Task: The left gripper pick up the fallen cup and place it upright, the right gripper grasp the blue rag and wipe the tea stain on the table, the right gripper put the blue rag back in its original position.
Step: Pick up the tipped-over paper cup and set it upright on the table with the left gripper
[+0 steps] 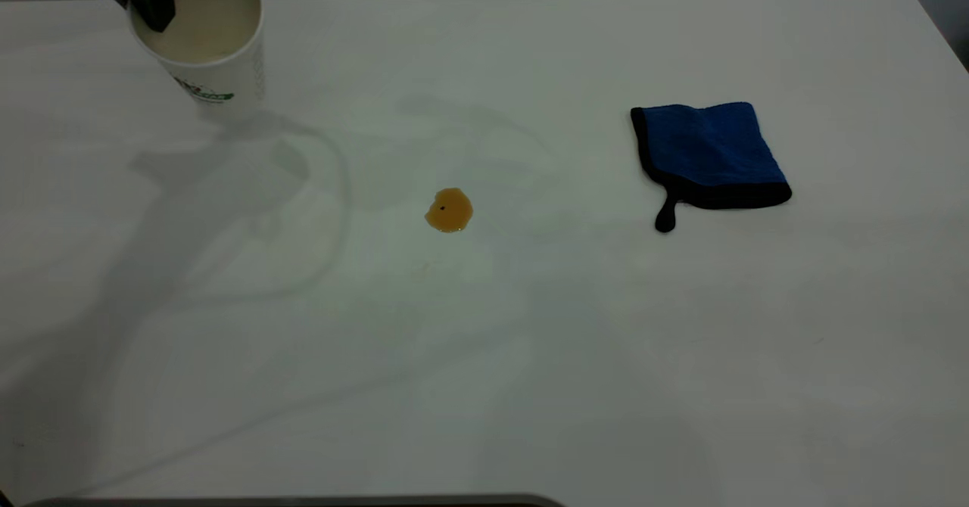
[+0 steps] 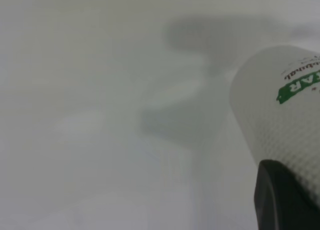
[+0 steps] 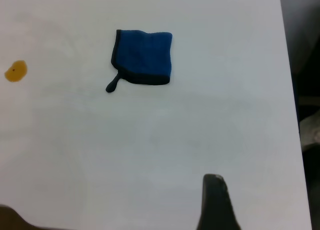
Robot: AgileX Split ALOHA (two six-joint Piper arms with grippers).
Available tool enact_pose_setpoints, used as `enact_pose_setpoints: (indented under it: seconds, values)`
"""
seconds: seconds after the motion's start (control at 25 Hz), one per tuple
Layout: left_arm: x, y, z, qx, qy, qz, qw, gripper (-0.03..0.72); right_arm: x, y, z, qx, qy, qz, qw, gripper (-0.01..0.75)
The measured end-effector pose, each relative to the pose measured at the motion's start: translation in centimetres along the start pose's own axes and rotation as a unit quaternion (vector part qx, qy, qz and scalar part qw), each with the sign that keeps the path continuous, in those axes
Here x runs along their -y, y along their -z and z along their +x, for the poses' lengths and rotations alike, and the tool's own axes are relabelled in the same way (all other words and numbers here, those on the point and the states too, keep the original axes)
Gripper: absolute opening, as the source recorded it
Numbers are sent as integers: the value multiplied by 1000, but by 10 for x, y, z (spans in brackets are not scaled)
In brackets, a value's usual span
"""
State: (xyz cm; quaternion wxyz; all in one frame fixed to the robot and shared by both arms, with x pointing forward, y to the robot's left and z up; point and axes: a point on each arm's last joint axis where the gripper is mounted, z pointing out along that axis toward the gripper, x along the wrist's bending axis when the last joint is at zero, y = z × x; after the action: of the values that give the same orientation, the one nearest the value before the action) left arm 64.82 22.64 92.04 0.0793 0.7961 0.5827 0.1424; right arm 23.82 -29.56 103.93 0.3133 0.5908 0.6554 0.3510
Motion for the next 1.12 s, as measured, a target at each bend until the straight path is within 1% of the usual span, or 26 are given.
enact_pose_setpoints:
  seconds: [0.2, 0.32, 0.4, 0.48, 0.6, 0.8, 1.0, 1.12]
  values:
    - [4, -2, 19, 109, 2, -17, 994, 2, 0, 0, 0, 0, 0, 0, 1000, 546]
    - [4, -3, 29, 171, 40, -42, 984, 2, 0, 0, 0, 0, 0, 0, 1000, 546]
    - [6, -9, 34, 198, 49, -48, 978, 2, 0, 0, 0, 0, 0, 0, 1000, 546]
    - [10, -22, 33, 217, 53, -38, 974, 2, 0, 0, 0, 0, 0, 0, 1000, 546]
    - [16, -42, 29, 229, 59, -17, 971, 2, 0, 0, 0, 0, 0, 0, 1000, 546]
    - [24, -64, 26, 234, 78, 12, 969, 2, 0, 0, 0, 0, 0, 0, 1000, 546]
    - [25, -68, 30, 208, 122, 24, 970, 2, 0, 0, 0, 0, 0, 0, 1000, 546]
    - [27, -69, 33, 189, 152, 40, 969, 2, 0, 0, 0, 0, 0, 0, 1000, 546]
